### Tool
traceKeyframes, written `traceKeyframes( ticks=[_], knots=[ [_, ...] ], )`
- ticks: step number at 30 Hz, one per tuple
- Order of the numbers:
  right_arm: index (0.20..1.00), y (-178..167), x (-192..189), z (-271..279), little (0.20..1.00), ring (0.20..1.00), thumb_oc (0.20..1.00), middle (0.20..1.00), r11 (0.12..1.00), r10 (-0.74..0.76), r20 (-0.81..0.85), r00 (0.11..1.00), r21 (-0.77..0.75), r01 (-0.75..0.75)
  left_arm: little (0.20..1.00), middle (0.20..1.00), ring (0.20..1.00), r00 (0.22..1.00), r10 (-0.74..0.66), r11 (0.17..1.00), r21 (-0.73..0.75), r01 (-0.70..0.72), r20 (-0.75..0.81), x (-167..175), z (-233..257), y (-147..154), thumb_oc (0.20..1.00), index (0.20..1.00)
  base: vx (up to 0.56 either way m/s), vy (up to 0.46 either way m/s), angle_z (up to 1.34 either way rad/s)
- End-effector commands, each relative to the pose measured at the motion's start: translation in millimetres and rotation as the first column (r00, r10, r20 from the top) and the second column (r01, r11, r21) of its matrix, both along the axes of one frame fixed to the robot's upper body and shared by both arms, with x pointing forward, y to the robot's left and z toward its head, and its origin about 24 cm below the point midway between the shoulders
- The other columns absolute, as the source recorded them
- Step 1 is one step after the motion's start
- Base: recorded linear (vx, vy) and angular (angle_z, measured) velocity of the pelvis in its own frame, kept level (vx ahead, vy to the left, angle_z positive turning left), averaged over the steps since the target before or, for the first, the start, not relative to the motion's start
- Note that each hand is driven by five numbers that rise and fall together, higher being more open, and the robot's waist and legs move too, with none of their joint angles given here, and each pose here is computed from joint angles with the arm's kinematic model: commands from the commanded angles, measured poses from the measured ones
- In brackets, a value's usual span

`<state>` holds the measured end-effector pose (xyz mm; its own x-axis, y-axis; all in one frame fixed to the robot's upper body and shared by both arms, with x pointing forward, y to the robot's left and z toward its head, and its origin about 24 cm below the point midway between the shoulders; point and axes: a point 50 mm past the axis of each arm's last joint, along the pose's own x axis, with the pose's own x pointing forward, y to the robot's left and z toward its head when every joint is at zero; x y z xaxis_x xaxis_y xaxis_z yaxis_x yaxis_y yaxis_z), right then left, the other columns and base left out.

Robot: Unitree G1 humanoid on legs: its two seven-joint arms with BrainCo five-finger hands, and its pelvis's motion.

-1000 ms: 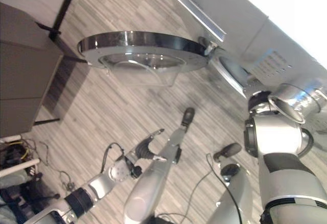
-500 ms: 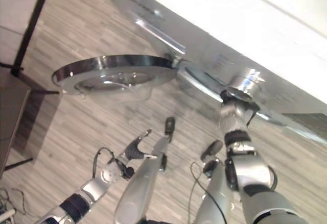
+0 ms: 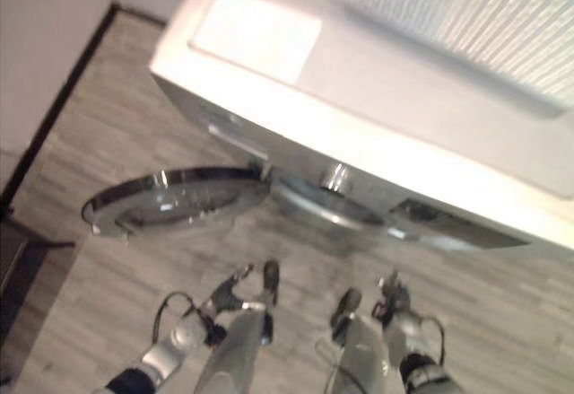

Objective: Grab the laundry basket,head to the washer,open it,put in the laundry and shut it.

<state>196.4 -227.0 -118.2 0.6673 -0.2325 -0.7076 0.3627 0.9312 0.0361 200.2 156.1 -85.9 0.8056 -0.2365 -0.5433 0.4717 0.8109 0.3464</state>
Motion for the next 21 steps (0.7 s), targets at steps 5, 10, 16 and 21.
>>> traceKeyframes(
  ticks=[5, 10, 16, 21],
  knots=[
    [1.000, -20.0, -33.3, -13.1, 1.000, 1.000, 1.000, 1.000, 0.994, 0.091, -0.149, 0.985, -0.051, -0.100, 1.000, 1.000, 1.000, 0.978, 0.132, 0.991, 0.057, -0.124, -0.161, -35.7, -32.7, 20.3, 1.000, 1.000, 0.09, 0.028, -0.04],
    [1.000, -41.3, -70.6, -24.1, 1.000, 1.000, 1.000, 1.000, 0.995, -0.014, -0.289, 0.957, -0.096, -0.015, 1.000, 1.000, 1.000, 0.917, 0.286, 0.955, 0.164, -0.249, -0.276, -62.3, -55.2, 42.5, 1.000, 1.000, 0.05, 0.013, -0.06],
    [1.000, -86.0, -89.2, -12.3, 1.000, 1.000, 1.000, 1.000, 0.937, -0.347, -0.222, 0.911, -0.127, 0.326, 1.000, 1.000, 1.000, 0.769, 0.506, 0.862, 0.246, -0.442, -0.390, -102.7, -71.9, 66.5, 1.000, 1.000, 0.14, 0.030, -0.31],
    [1.000, -123.4, -71.0, 16.5, 1.000, 1.000, 1.000, 1.000, 0.860, -0.493, -0.029, 0.869, -0.163, 0.483, 1.000, 1.000, 1.000, 0.650, 0.605, 0.796, 0.326, -0.510, -0.460, -132.5, -78.5, 81.1, 1.000, 1.000, 0.09, 0.033, -0.31]
  ],
)
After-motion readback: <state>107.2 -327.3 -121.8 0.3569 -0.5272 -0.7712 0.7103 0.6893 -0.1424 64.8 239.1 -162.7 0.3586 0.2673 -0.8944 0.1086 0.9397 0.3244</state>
